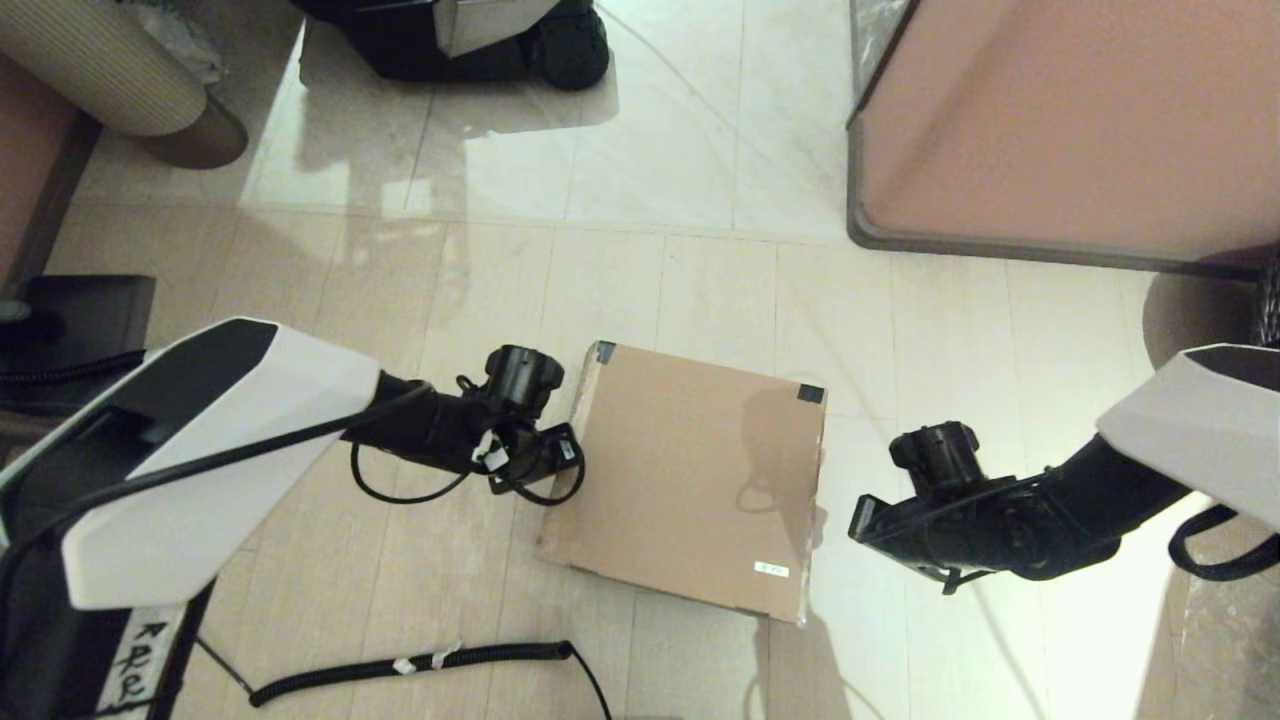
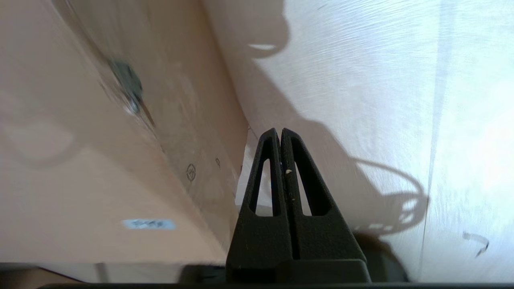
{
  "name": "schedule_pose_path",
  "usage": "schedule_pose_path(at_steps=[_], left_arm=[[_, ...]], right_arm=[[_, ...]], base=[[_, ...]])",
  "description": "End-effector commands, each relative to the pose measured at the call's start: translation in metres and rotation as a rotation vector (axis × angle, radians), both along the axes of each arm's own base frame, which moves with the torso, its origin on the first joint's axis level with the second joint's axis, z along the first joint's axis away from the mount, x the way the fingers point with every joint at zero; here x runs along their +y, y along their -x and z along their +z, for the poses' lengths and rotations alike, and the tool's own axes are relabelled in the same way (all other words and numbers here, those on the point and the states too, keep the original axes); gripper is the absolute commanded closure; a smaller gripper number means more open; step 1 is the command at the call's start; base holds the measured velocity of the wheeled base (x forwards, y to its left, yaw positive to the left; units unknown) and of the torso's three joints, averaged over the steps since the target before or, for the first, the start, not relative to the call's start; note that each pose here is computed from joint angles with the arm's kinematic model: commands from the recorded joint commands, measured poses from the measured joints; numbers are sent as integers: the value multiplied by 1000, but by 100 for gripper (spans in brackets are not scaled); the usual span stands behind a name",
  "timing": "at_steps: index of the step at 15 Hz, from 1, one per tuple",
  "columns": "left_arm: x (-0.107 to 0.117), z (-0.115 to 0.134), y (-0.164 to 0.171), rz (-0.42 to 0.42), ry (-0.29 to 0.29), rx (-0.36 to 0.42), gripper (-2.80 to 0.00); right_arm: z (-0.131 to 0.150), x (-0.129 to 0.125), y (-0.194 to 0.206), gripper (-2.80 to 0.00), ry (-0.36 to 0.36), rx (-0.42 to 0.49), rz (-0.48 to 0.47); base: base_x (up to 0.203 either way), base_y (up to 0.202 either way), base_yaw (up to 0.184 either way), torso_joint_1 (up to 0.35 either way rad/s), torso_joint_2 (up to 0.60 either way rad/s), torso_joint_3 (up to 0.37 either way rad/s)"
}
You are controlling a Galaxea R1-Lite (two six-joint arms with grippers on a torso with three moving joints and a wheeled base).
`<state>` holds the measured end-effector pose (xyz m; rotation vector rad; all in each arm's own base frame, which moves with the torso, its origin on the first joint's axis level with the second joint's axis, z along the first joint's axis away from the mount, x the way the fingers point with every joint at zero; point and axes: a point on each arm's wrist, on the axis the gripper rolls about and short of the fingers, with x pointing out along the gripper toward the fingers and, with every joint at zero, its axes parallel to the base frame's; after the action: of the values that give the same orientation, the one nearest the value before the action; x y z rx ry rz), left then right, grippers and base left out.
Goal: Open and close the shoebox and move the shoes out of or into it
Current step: Open the shoe box
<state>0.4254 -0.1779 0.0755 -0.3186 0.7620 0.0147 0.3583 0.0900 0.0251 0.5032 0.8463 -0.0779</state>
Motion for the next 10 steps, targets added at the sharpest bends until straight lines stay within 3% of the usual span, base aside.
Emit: schedule_pose_path(at_steps=[1,6,10], left_arm=[[-5,-28,-5,-3,-19,44,0],[-1,-32,-12,12,-11,42,0],[-2,-16,-4,23,17,40,0]], right_arm=[[-39,9,-5,0,44,44,48],[-60,17,-10,0,79,26,92],[-59,16,-12,0,66,20,86]], base=[[0,0,0,0,0,0],[0,0,0,0,0,0],[0,0,0,0,0,0]])
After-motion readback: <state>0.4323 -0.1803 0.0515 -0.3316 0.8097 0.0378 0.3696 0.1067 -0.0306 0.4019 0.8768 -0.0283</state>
